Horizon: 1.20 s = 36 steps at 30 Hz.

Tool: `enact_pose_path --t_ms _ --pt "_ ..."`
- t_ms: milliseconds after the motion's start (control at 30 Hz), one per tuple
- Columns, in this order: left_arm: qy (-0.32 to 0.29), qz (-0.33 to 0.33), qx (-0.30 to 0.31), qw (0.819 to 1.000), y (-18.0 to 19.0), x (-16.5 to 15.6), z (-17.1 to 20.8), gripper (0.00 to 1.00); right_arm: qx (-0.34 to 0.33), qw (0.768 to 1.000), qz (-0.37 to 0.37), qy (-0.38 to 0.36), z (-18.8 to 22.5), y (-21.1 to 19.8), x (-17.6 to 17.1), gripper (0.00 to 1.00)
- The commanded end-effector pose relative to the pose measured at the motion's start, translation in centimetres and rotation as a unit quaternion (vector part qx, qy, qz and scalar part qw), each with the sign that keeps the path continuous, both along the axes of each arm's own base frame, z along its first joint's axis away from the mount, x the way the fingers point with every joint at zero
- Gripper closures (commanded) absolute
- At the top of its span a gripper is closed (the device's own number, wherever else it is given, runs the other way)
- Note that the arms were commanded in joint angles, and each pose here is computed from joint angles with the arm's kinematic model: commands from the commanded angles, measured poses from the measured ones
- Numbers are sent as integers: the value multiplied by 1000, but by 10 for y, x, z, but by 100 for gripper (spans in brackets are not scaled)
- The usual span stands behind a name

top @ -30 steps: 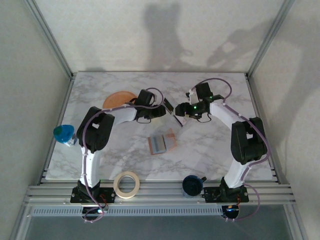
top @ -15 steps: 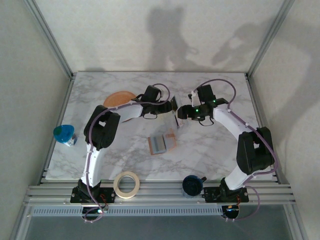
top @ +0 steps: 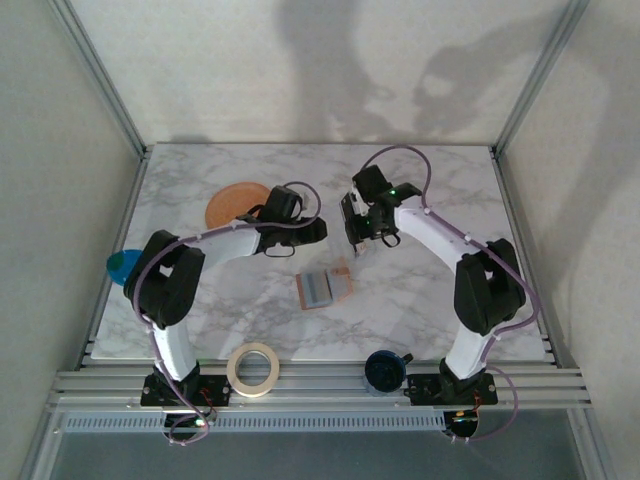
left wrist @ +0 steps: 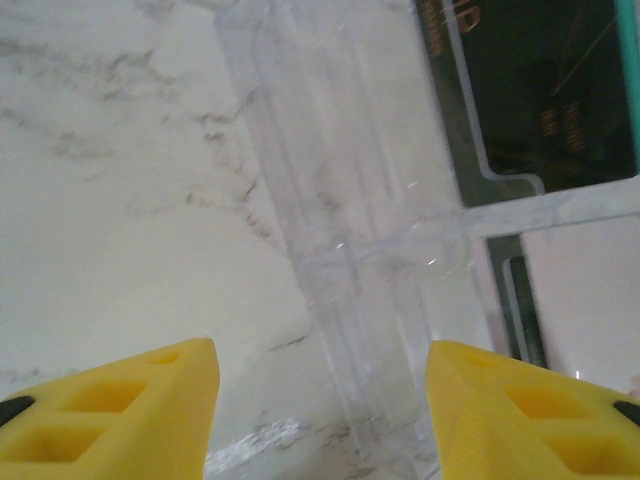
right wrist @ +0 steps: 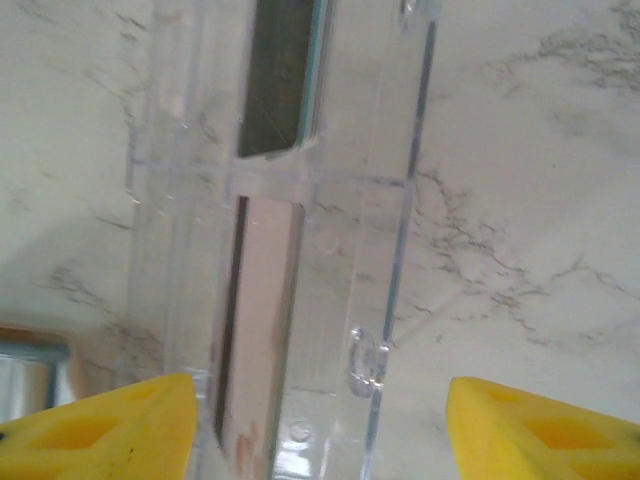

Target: Put the credit cards into the card holder

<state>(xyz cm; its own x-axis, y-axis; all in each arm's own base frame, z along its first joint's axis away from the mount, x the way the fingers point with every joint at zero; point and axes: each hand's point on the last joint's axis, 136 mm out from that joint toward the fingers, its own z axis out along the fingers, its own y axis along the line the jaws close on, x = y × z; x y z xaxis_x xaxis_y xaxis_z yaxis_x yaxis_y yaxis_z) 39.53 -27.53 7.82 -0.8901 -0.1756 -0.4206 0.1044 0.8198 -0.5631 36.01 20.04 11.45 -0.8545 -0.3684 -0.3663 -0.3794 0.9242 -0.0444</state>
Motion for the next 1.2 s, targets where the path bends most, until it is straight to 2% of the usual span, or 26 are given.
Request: enact_pose_path --t_ms 0,233,433,733,867,1167 --pt "-8 12 -5 1000 4 -3 6 44 -86 996 -5 -11 -5 -19 -1 33" --pt "-10 13 6 1000 9 -11 5 44 -157 986 -13 -52 -4 -29 7 35" --pt "-9 16 25 1000 15 -15 -2 44 -166 983 -14 -81 7 -27 9 44" --pt "-3 13 30 999 15 -23 -8 44 -186 978 -16 -89 7 -31 10 66" --pt "-1 14 45 999 20 -25 -13 44 -181 980 -13 -85 6 -27 12 80" --pt "2 16 46 999 22 -27 -16 44 -169 983 -8 -70 6 -23 7 96"
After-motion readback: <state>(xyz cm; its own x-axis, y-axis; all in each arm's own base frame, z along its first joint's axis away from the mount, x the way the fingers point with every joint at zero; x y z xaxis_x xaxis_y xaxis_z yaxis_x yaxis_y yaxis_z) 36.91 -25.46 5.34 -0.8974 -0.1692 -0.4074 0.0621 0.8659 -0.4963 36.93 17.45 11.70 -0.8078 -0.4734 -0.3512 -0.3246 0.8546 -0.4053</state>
